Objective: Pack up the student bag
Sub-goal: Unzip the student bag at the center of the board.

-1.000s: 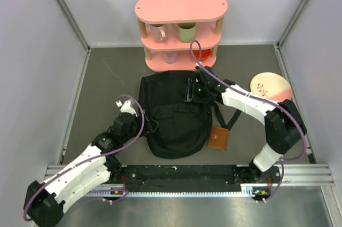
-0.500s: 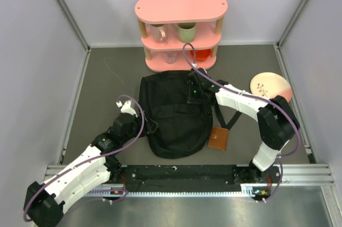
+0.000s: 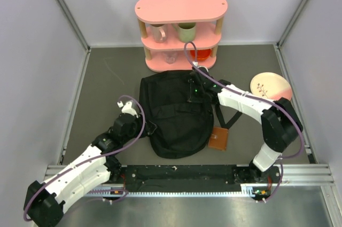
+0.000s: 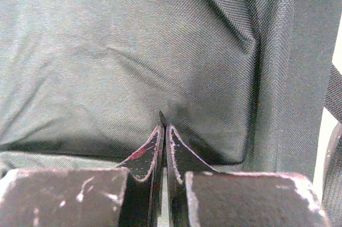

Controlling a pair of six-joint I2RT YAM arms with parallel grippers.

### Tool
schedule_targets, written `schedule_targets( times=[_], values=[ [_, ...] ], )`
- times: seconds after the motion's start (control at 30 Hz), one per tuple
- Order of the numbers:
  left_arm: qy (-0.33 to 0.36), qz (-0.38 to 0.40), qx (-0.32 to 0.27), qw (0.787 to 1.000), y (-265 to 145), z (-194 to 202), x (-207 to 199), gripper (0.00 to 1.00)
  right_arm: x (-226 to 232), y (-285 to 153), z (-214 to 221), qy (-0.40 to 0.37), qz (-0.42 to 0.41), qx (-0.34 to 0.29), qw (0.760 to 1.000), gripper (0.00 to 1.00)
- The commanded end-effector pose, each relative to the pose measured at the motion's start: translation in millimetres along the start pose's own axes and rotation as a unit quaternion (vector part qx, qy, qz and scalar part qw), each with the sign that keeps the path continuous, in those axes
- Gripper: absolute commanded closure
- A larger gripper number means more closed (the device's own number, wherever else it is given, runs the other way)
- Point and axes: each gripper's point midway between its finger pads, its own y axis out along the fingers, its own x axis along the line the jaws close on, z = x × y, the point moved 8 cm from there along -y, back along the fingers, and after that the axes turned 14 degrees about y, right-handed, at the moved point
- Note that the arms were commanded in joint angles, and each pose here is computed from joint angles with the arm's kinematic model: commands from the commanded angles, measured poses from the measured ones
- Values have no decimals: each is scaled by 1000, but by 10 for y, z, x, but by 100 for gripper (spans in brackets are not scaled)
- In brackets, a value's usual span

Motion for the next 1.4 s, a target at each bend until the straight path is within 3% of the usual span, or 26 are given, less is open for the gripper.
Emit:
schedule_targets(
  times=[0.0, 0.97, 1.37],
  values=[
    [11, 34, -21, 999, 7, -83, -88, 52, 195, -331, -177, -4, -59, -51, 997, 100],
    [28, 62, -24, 997, 53, -155, -176, 59, 547, -373, 8, -6, -117, -19, 993, 100],
    [34, 71, -24, 997, 71, -173, -202, 60, 1014, -440, 226, -29, -161, -3, 987, 100]
  ],
)
